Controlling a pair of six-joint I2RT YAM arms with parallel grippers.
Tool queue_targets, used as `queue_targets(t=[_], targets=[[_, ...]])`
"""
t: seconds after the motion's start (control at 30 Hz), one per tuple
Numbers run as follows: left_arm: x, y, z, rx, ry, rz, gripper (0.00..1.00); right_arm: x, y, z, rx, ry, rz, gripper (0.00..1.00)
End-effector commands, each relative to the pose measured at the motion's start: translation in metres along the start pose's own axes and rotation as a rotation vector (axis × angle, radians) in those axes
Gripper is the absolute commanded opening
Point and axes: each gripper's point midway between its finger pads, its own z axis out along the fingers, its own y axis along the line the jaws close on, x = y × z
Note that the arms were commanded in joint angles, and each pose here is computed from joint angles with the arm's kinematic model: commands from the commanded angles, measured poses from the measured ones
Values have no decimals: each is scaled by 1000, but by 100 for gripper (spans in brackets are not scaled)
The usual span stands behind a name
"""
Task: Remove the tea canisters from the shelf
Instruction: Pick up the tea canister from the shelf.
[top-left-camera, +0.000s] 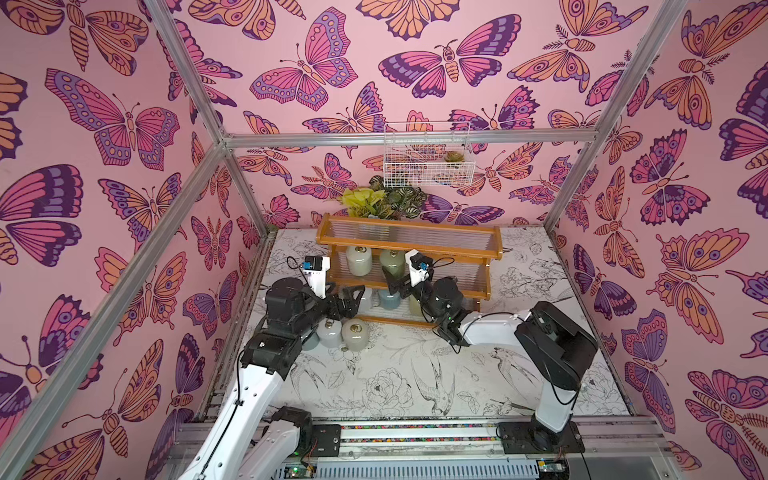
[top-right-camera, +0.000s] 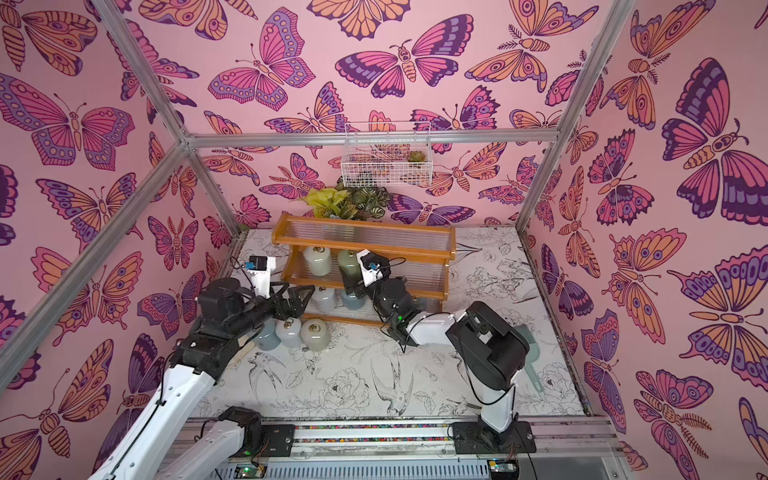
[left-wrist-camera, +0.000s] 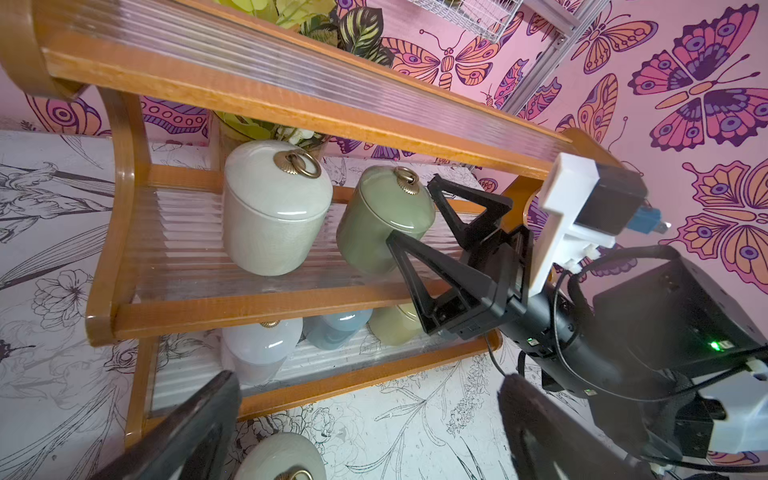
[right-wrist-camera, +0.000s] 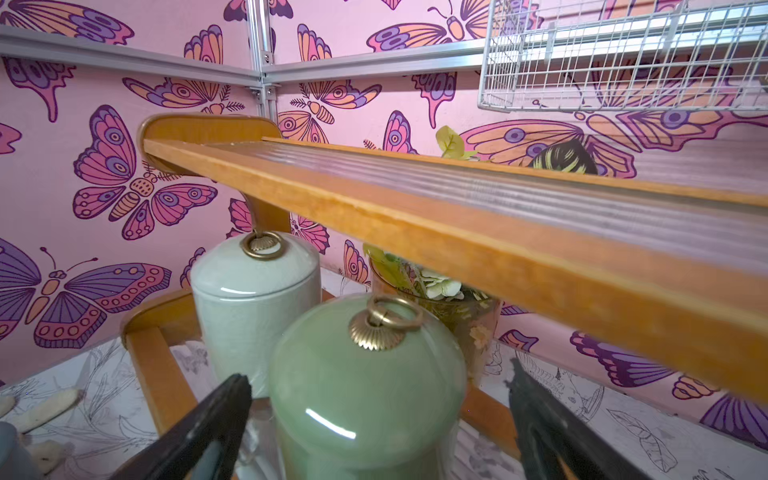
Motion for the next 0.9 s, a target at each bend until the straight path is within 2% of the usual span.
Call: queue_targets(t=[0.0, 0.67, 0.87], targets=[[-2, -7, -3, 27, -4, 30, 100, -10, 0, 11, -7, -58, 27, 99], [0, -7, -3, 26, 9, 42, 100, 26, -8, 40, 48, -41, 26, 99], [0, -7, -3, 25, 9, 41, 100, 30, -12, 41, 59, -39, 35, 85]])
